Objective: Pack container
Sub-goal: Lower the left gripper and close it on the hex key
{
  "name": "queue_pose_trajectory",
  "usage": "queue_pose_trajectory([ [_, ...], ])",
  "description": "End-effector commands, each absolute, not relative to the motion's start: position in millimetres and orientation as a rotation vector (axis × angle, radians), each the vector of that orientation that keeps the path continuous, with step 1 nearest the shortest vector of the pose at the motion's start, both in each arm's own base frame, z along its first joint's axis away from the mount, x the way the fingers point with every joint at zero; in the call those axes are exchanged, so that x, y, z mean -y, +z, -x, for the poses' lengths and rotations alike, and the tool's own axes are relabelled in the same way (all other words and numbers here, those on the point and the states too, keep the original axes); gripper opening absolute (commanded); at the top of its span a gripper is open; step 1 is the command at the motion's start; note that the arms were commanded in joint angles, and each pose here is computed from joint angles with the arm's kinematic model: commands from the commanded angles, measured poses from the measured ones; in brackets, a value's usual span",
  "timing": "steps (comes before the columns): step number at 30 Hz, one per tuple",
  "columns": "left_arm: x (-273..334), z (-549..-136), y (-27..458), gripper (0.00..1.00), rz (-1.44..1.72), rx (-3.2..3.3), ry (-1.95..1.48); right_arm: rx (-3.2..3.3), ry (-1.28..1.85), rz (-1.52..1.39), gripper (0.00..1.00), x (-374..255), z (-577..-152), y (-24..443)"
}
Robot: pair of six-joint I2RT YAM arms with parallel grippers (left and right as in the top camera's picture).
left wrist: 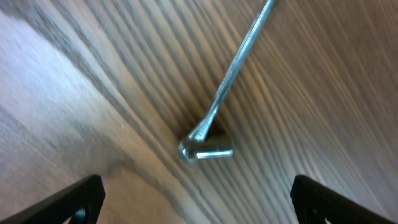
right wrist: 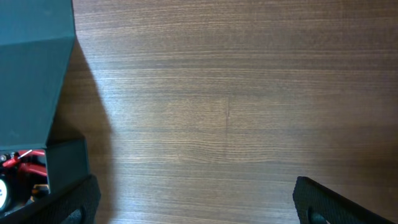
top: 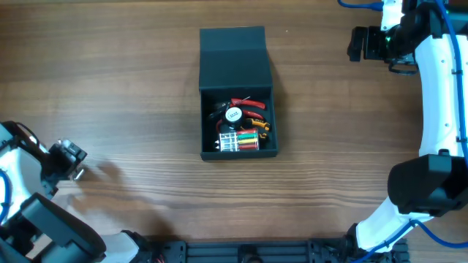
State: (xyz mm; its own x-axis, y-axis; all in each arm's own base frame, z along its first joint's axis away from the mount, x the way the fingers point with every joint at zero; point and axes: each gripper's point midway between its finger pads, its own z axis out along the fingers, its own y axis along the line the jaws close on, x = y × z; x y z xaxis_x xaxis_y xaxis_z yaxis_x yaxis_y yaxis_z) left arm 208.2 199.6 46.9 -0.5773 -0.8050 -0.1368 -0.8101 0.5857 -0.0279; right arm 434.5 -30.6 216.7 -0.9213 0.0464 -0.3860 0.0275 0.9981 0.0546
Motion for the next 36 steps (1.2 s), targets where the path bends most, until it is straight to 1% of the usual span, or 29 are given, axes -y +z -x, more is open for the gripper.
queue_pose_trajectory([
  [1,-215,-229,78,0.99,1.309,-2.642,0.039,-2.727,0.086,-0.046,1.00,28,-436,220],
  [5,-217,-232,75,0.99,1.311,-2.656,0.034,-2.724,0.086,-0.045,1.00,28,-436,220],
  [14,-210,-242,31,0.99,1.227,-2.802,-0.015,-2.727,0.086,-0.045,1.00,28,-436,220],
  [25,-227,-263,32,0.99,1.150,-2.728,0.039,-2.740,0.088,-0.047,1.00,28,-433,218],
  [29,-230,-269,30,0.97,1.110,-2.723,0.044,-2.742,0.089,-0.047,1.00,28,-432,218],
  [36,-219,-268,1,0.98,1.074,-2.821,0.006,-2.743,0.088,-0.047,1.00,28,-432,218],
])
